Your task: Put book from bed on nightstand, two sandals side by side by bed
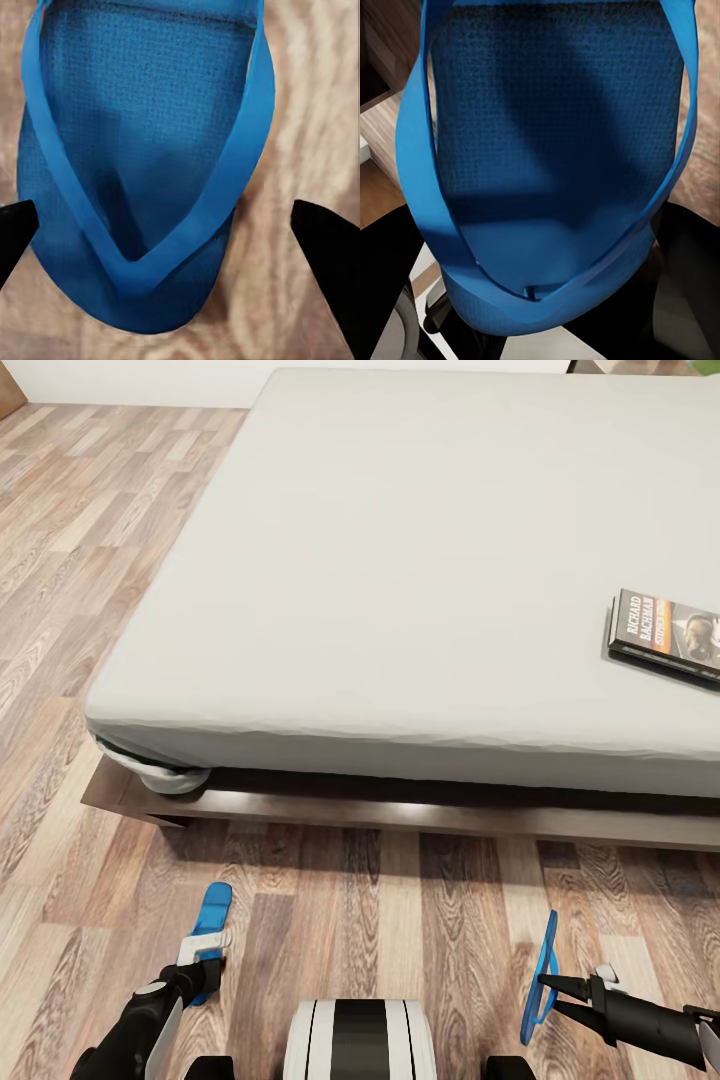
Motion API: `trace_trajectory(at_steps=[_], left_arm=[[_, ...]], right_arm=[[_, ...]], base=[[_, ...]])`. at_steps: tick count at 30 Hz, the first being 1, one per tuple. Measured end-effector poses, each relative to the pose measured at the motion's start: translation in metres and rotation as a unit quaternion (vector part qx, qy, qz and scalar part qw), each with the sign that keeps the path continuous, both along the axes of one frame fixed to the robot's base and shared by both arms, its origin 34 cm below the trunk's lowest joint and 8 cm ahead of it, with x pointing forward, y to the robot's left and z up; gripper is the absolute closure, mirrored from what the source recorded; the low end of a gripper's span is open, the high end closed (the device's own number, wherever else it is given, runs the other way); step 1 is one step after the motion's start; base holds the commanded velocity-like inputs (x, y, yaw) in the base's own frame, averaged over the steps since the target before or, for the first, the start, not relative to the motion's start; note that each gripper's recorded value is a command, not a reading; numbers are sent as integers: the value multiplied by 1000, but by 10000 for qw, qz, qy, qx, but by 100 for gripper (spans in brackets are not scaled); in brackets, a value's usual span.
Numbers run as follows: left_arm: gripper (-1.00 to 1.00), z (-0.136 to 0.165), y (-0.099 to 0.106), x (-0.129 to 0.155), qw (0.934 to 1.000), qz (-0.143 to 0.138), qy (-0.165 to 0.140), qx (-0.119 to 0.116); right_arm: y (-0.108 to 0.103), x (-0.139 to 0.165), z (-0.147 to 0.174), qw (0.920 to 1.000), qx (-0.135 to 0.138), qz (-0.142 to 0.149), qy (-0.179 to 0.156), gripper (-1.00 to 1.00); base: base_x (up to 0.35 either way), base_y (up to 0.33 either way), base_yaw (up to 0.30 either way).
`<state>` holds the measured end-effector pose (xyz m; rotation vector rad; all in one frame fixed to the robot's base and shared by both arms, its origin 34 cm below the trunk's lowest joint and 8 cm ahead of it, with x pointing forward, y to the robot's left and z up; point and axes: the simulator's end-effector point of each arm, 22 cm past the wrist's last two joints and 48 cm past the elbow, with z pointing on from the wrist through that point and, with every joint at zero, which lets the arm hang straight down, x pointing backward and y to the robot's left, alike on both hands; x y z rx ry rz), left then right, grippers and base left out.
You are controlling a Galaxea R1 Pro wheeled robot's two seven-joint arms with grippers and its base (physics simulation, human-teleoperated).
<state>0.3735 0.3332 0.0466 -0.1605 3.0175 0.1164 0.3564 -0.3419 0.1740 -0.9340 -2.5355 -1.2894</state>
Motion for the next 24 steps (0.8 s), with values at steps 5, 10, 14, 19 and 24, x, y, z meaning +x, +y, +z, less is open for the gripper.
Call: trace_trajectory(at_steps=[5, 10, 14, 19, 24], left_arm=[[-100, 0, 0, 0, 10000, -5, 0, -1], [-100, 0, 0, 0, 10000, -6, -2, -1], [-100, 0, 0, 0, 10000, -6, -1, -1], [-100, 0, 0, 0, 10000, -7, -1, 3], [-100, 0, 0, 0, 10000, -8, -1, 6]], right_arm=[[0, 0, 0, 10000, 1, -2, -4, 100], [0, 1, 0, 10000, 1, -1, -4, 100], [0, 1, 0, 10000, 5, -4, -10, 100], [0, 0, 0, 10000, 3, -1, -5, 100], [0, 0, 0, 10000, 4, -3, -3, 100]], base=[[0, 0, 0], [0, 0, 0], [0, 0, 0], [0, 0, 0], [0, 0, 0]])
